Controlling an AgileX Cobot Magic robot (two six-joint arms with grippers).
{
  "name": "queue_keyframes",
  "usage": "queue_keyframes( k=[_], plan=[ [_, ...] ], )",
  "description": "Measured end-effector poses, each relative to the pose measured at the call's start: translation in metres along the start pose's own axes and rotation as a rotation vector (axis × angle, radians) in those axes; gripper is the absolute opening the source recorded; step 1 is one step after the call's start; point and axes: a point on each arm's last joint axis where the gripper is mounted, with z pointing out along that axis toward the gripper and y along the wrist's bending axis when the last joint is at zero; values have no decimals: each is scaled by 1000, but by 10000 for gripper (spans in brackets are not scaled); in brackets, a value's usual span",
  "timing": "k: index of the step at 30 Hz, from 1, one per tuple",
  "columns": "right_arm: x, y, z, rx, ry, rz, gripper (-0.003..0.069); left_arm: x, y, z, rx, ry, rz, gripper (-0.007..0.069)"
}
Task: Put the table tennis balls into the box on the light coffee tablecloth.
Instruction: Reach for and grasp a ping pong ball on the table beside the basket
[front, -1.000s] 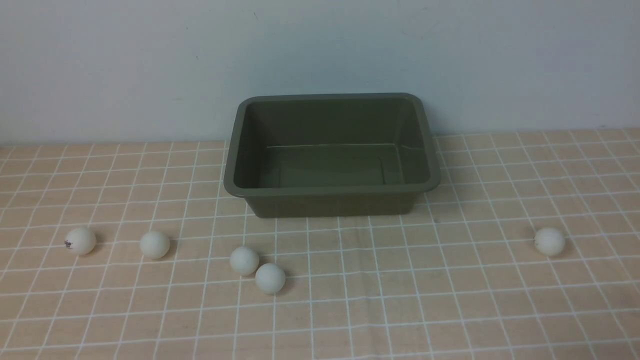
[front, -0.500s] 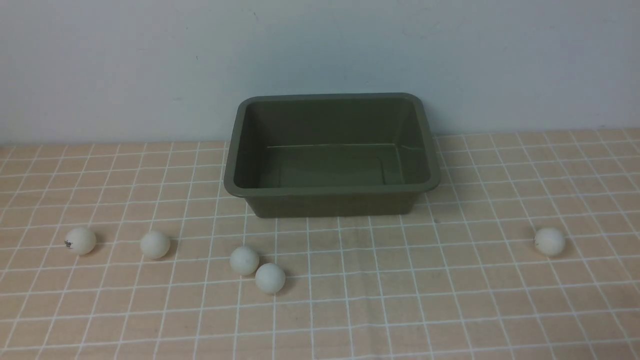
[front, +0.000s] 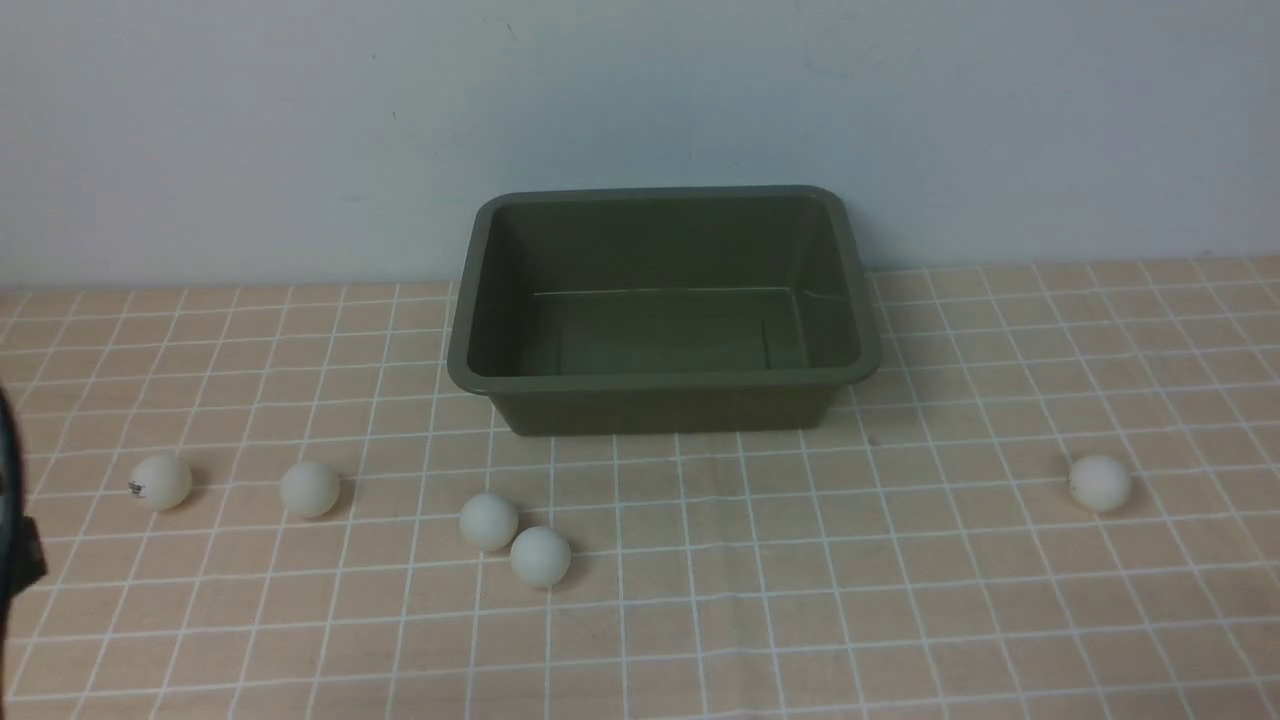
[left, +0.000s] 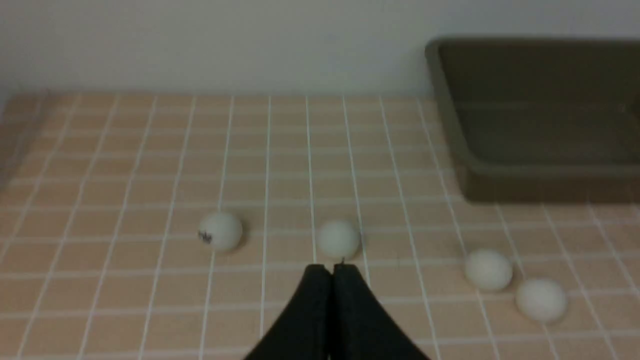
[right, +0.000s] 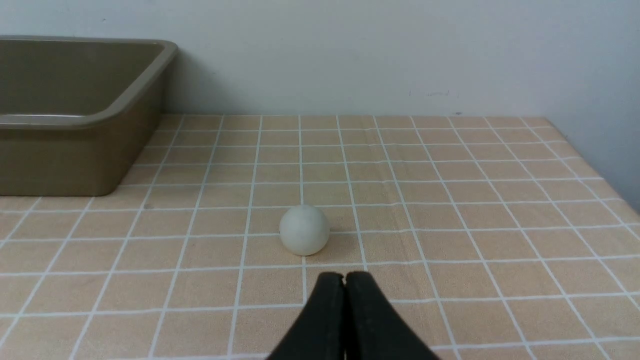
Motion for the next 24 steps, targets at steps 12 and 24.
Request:
queue_keyframes(
  k=[12,24],
  plan=[
    [0,0,0,0,1,0,-19,13,2,39,7,341,38,-53],
    [0,0,0,0,1,0,-19,15,2,38,16,369,79,154]
  ],
)
